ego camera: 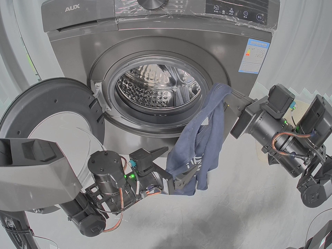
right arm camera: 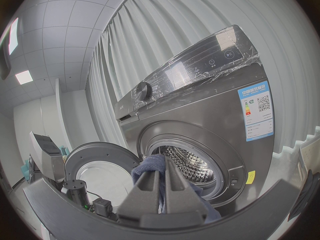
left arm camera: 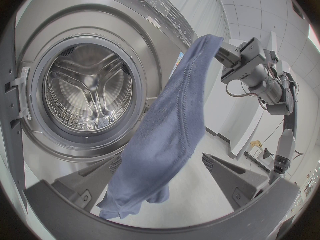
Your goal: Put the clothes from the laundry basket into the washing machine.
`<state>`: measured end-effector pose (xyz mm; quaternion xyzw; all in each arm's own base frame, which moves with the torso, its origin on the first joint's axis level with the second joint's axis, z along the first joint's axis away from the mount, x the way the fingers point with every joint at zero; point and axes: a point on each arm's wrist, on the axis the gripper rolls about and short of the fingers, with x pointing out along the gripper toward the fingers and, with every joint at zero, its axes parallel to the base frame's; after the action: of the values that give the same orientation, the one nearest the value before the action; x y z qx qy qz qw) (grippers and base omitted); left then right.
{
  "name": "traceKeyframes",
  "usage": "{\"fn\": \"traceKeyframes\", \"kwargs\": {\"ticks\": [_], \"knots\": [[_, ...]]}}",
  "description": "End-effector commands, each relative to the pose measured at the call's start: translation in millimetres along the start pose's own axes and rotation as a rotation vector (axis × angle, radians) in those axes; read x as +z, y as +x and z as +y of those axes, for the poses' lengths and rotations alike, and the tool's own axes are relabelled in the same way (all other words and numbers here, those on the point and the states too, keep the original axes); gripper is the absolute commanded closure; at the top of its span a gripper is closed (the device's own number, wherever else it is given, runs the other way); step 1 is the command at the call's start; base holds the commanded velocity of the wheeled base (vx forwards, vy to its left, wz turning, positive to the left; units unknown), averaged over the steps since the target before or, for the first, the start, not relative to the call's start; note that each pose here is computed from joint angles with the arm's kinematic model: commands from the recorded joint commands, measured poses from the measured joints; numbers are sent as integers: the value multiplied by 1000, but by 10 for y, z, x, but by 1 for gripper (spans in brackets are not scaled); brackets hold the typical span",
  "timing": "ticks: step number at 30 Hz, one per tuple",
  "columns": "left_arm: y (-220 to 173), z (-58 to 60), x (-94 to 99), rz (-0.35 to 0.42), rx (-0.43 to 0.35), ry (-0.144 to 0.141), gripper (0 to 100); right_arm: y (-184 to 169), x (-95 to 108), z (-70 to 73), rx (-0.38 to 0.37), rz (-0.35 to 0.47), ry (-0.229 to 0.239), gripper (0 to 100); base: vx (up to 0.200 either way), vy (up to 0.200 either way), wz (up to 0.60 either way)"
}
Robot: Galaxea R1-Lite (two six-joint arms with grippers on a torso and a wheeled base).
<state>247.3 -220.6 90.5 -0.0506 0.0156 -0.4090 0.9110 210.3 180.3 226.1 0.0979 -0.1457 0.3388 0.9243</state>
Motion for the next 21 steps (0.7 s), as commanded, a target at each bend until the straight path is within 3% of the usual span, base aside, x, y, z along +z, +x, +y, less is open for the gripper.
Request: {"fn": "traceKeyframes", "kwargs": {"ticks": [1,10,15,18,21], "knots": [[152,34,-67,-9,5,0,0,4,-12,3,1,3,0,100,0,0,0],[257,235,-87,-34,101,6,0,2,-16,11,4,5,3,100,0,0,0],[190,347,58,-71,137,22,0,-1,-20,15,5,7,6,100,0,0,0],[190,347,58,-71,137,22,0,-1,-20,15,5,7,6,100,0,0,0],[84,378,214,-105,152,25,0,-4,-31,14,5,11,6,100,0,0,0]]}}
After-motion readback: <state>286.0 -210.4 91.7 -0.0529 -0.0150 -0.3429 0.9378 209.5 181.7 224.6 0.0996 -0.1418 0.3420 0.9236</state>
